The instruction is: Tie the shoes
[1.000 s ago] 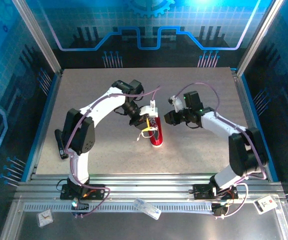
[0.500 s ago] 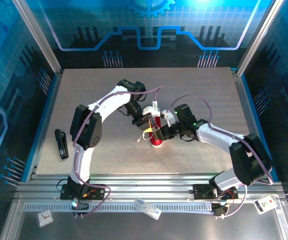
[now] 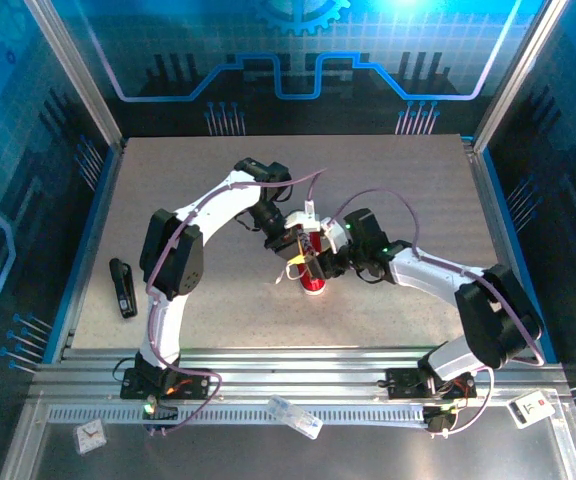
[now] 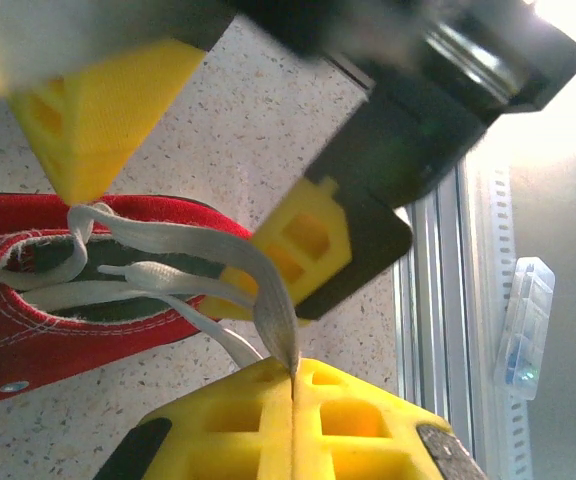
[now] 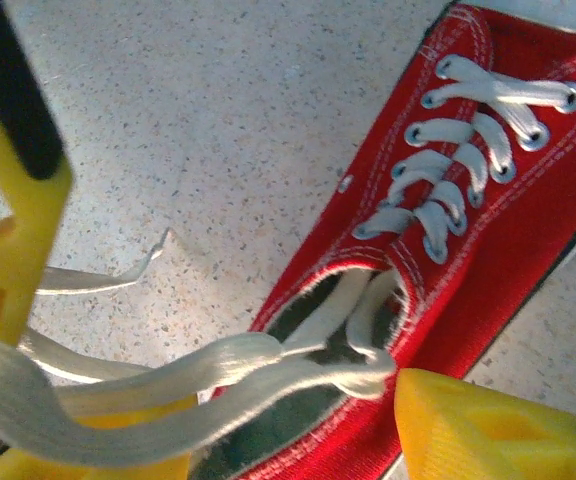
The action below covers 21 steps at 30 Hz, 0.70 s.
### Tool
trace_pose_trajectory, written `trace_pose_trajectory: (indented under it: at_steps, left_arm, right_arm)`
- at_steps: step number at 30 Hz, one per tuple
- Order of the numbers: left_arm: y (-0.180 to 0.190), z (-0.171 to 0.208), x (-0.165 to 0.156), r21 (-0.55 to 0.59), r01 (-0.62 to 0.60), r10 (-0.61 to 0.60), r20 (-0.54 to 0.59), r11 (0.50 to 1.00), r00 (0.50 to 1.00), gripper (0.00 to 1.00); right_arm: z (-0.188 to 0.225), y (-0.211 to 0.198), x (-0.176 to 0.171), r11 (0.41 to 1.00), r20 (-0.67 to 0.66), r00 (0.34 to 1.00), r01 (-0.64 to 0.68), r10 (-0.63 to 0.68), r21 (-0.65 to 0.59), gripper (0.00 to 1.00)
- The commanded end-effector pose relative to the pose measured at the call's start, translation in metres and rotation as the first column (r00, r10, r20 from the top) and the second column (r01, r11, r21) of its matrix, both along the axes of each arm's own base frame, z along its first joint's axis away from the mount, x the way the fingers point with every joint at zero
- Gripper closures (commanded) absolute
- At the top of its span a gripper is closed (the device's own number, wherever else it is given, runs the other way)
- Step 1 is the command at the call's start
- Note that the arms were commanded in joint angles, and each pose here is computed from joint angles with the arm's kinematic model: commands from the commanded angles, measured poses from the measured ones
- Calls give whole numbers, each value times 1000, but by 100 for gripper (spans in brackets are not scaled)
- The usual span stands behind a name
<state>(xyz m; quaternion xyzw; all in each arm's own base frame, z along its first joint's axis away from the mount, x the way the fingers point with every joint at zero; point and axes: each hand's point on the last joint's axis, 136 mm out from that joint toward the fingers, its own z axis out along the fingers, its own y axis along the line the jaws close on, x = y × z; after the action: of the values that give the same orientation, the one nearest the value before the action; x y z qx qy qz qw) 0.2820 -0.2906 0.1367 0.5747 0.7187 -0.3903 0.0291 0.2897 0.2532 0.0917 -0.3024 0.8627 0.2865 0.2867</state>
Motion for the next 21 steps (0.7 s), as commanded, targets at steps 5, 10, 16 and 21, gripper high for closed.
trace_pose_trajectory:
  at_steps: [5,10,16,21]
  left_arm:
    - [-4,13,3,-53,-19,17,-32,998,999,100]
    - [-3,12,6,-43,-26,25,-31,999,999,100]
    - [-1,13,16,-38,-73,72,-21,997,997,100]
    - [-2,17,25,-42,-112,112,1,993,994,100]
  right_arm:
    - [5,20,-9,992,122,985,-123,122,0,42]
    - [15,13,3,998,208,977,-48,55,-41,77]
    - [29,-5,-7,999,284,958,-24,33,-36,100]
    - [26,-11,-18,999,241,969,-43,49,-30,100]
